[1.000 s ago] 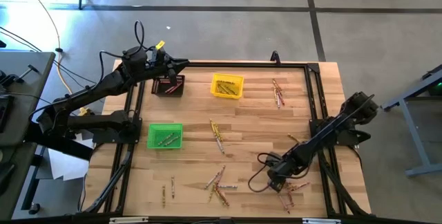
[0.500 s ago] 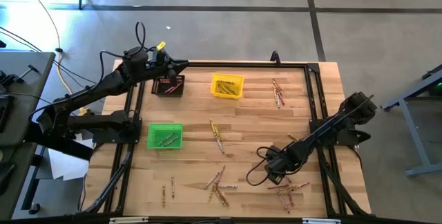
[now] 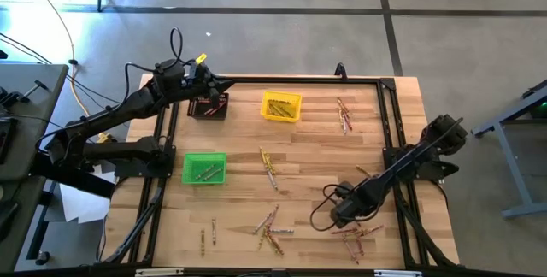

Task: Sort crayons
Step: Put the red crayon into the black bin

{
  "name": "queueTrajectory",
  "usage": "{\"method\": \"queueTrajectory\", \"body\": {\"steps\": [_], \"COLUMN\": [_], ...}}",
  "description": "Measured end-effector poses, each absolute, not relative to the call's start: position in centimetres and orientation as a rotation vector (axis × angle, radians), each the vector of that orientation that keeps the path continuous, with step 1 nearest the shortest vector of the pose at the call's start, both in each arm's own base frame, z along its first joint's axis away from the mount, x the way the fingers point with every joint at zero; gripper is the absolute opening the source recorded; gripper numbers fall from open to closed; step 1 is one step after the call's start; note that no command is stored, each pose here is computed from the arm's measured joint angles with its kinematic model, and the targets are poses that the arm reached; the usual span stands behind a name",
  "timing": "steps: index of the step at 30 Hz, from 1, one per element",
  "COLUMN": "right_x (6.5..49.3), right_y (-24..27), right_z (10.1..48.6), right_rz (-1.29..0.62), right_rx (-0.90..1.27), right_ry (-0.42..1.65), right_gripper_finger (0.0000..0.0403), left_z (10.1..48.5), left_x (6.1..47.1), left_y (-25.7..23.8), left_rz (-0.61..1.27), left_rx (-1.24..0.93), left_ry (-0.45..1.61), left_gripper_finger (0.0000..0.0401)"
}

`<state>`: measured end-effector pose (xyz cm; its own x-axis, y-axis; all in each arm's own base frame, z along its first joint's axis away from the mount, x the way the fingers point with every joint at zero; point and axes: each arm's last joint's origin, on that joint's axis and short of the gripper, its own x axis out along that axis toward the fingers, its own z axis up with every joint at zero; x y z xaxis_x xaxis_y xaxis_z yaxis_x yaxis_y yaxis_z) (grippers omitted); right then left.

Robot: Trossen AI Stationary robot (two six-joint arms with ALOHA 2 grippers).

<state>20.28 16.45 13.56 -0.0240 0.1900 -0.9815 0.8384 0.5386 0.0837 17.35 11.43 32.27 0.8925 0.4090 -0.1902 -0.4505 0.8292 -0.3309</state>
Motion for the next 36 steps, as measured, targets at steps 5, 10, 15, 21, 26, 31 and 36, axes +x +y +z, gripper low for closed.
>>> {"method": "queueTrajectory", "body": {"steps": [5, 10, 15, 21, 26, 31, 36], "right_x": [19.9, 19.9, 20.0, 20.0, 20.1, 20.2, 20.3], "right_y": [17.0, 17.2, 17.2, 17.2, 17.2, 16.9, 15.2], "right_z": [13.6, 13.6, 13.6, 13.6, 13.7, 13.8, 14.5], "right_rz": [-0.725, -0.762, -0.806, -0.83, -0.826, -0.821, -0.886], "right_rx": [0.995, 1.037, 1.092, 1.104, 1.09, 1.062, 0.994], "right_ry": [1.529, 1.52, 1.491, 1.464, 1.444, 1.398, 1.254], "right_gripper_finger": [0.0128, 0.0089, 0.0013, 0.0013, 0.0009, 0.0005, 0.0004], "left_z": [32.3, 32.3, 32.3, 32.3, 32.3, 32.3, 32.4], "left_x": [17.4, 17.3, 17.4, 17.4, 17.3, 17.4, 17.4], "left_y": [11.4, 11.4, 11.4, 11.4, 11.4, 11.4, 11.4], "left_rz": [0.456, 0.456, 0.456, 0.456, 0.456, 0.457, 0.456], "left_rx": [-0.372, -0.371, -0.371, -0.371, -0.371, -0.379, -0.377], "left_ry": [0.114, 0.113, 0.114, 0.113, 0.111, 0.107, 0.101], "left_gripper_finger": [0.0048, 0.0048, 0.0048, 0.0048, 0.0048, 0.0048, 0.0048]}}
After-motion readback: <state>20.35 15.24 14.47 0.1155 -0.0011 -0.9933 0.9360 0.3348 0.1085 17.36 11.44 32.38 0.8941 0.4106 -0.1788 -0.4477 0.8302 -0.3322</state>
